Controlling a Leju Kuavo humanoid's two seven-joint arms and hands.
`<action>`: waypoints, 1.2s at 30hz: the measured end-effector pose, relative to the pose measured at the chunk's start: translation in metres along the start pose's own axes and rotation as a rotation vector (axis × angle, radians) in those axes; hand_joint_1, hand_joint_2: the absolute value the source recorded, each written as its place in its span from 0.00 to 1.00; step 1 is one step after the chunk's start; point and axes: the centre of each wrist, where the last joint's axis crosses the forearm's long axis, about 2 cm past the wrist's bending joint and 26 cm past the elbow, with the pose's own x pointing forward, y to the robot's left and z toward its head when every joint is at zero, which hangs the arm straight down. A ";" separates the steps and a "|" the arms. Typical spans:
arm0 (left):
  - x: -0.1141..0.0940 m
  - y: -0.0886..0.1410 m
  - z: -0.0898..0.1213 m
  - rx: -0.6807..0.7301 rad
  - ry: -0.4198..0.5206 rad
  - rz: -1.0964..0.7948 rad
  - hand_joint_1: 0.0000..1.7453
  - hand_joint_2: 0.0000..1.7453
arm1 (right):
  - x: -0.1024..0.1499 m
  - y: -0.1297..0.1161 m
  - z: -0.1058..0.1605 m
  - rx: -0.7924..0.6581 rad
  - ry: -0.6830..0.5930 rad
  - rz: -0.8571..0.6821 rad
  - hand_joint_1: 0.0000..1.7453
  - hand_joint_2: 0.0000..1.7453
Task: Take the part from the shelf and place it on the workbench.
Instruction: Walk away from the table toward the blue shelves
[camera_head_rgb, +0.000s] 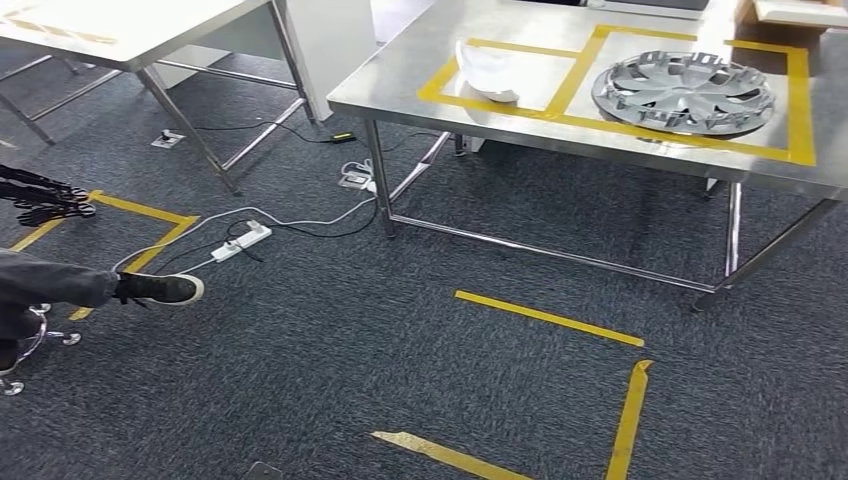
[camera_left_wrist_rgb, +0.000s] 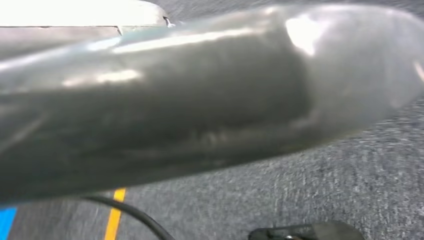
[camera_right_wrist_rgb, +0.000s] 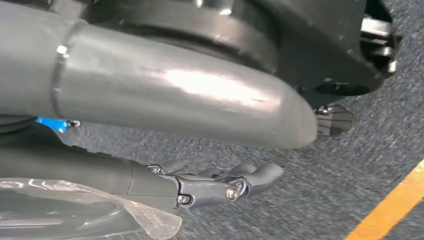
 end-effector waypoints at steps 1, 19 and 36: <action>0.001 0.000 0.000 0.001 -0.002 0.001 0.00 0.00 | 0.000 0.000 0.000 0.000 0.001 0.000 0.00 0.00; 0.003 -0.006 0.002 -0.026 0.016 -0.002 0.00 0.00 | -0.004 0.000 0.001 0.021 0.016 0.087 0.00 0.00; 0.003 -0.007 0.003 -0.057 0.049 -0.026 0.00 0.00 | -0.006 -0.002 0.001 0.044 0.077 0.282 0.00 0.00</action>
